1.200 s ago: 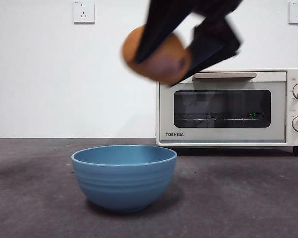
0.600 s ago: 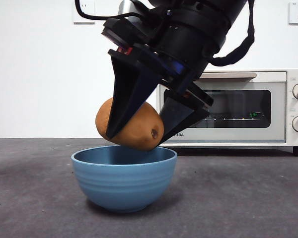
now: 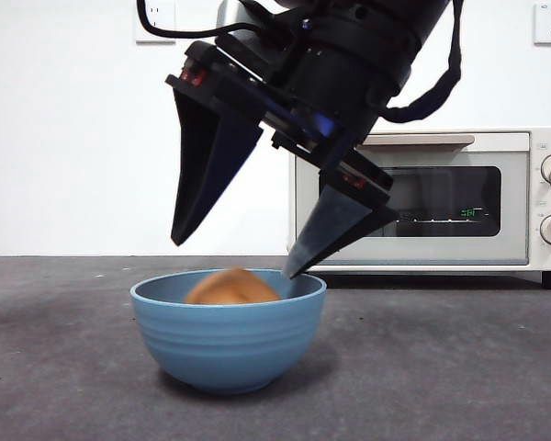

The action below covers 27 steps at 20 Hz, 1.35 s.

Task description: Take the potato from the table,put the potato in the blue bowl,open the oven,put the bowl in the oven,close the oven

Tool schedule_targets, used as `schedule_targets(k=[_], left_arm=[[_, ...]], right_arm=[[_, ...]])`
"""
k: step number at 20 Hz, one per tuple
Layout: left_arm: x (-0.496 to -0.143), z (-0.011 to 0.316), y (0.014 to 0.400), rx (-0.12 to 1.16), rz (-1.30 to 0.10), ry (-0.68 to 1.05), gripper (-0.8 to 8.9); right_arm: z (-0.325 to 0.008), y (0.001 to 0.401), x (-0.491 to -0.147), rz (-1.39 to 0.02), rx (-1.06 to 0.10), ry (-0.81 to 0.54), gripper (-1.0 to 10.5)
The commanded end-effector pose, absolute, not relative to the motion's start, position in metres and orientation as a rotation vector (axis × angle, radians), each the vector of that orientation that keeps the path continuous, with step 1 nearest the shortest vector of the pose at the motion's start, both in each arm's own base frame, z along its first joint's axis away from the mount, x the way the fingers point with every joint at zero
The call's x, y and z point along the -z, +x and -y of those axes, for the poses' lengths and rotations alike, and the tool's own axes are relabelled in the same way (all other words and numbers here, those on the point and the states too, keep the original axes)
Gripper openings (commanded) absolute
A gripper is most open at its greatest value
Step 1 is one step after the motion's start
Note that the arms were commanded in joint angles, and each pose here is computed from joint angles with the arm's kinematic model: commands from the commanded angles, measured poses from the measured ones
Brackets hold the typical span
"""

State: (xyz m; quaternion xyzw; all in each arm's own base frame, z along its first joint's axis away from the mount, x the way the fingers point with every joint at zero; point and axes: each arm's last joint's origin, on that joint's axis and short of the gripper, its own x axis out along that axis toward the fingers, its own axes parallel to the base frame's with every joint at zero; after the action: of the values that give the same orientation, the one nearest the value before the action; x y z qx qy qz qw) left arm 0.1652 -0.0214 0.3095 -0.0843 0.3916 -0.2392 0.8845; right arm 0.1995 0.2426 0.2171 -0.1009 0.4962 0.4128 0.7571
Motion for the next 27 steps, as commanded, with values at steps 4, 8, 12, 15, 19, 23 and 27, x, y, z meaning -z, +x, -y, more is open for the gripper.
schedule_targets(k=[4,8,12,15,19,23,27], left_arm=[[-0.315,0.024,0.176,0.515,-0.746,-0.267,-0.05],[-0.324,0.033,0.202,0.618,-0.686,-0.345,-0.05],[-0.336,0.058,0.241,0.699,-0.718,-0.313,-0.05],[-0.349,0.090,0.276,0.752,-0.705,-0.239,-0.05],[-0.366,0.143,0.325,0.867,-0.700,-0.176,-0.05],[-0.375,0.198,0.362,0.961,-0.696,-0.128,-0.05],[-0.378,0.245,0.384,1.019,-0.608,-0.056,-0.05]], right_arm=[[-0.224,0.192,-0.286,-0.847,-0.808,-0.229,4.6],[-0.175,0.183,-0.322,-0.756,-0.564,-0.278,0.3],[-0.117,0.178,-0.344,-0.741,-0.352,-0.222,0.2],[-0.077,0.172,-0.350,-0.771,-0.213,-0.194,0.2],[-0.041,0.160,-0.360,-0.748,-0.126,-0.168,-0.1],[-0.014,0.145,-0.366,-0.734,-0.055,-0.105,-0.1],[0.009,0.126,-0.369,-0.699,0.094,-0.056,-0.1]])
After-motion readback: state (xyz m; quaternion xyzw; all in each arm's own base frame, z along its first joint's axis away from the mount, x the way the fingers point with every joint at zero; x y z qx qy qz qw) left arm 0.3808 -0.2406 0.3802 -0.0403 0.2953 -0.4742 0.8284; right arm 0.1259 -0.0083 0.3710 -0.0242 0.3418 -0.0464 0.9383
